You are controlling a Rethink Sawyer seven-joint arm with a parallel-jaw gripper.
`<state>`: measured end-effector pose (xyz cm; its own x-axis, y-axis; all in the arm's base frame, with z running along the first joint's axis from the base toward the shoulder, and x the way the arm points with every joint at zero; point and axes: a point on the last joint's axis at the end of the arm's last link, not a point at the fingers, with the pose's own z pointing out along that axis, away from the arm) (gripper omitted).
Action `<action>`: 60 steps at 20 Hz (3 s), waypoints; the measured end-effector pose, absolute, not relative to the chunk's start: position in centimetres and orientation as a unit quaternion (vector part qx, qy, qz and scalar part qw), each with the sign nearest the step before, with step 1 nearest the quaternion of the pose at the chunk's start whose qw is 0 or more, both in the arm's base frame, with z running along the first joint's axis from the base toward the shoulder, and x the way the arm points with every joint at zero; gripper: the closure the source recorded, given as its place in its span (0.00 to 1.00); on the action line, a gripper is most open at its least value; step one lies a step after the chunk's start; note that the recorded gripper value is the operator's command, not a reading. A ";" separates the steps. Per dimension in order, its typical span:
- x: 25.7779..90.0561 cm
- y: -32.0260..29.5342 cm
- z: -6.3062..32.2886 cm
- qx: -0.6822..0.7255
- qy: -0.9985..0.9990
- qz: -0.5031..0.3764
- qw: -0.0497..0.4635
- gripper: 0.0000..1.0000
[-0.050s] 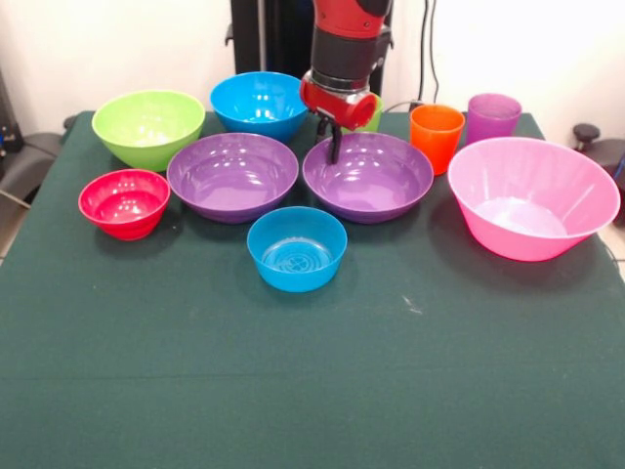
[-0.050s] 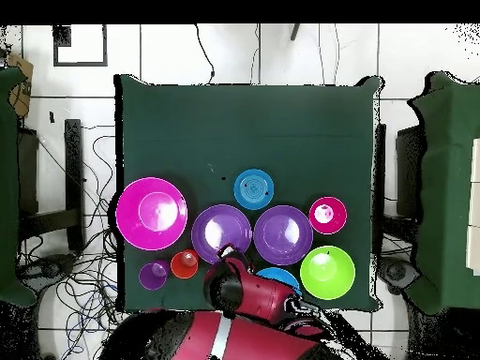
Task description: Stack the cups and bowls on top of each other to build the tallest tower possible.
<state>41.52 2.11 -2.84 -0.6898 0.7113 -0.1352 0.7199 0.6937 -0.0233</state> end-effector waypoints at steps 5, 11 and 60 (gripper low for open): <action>41.5 2.1 -2.8 0.389 0.918 -0.037 0.058 1.00; 42.1 1.8 -2.2 0.389 0.918 -0.035 0.067 1.00; 54.3 -10.7 8.8 0.427 0.897 0.019 0.113 1.00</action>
<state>54.32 -10.68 8.80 -0.6105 0.7697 -0.1867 0.7609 0.6354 0.1314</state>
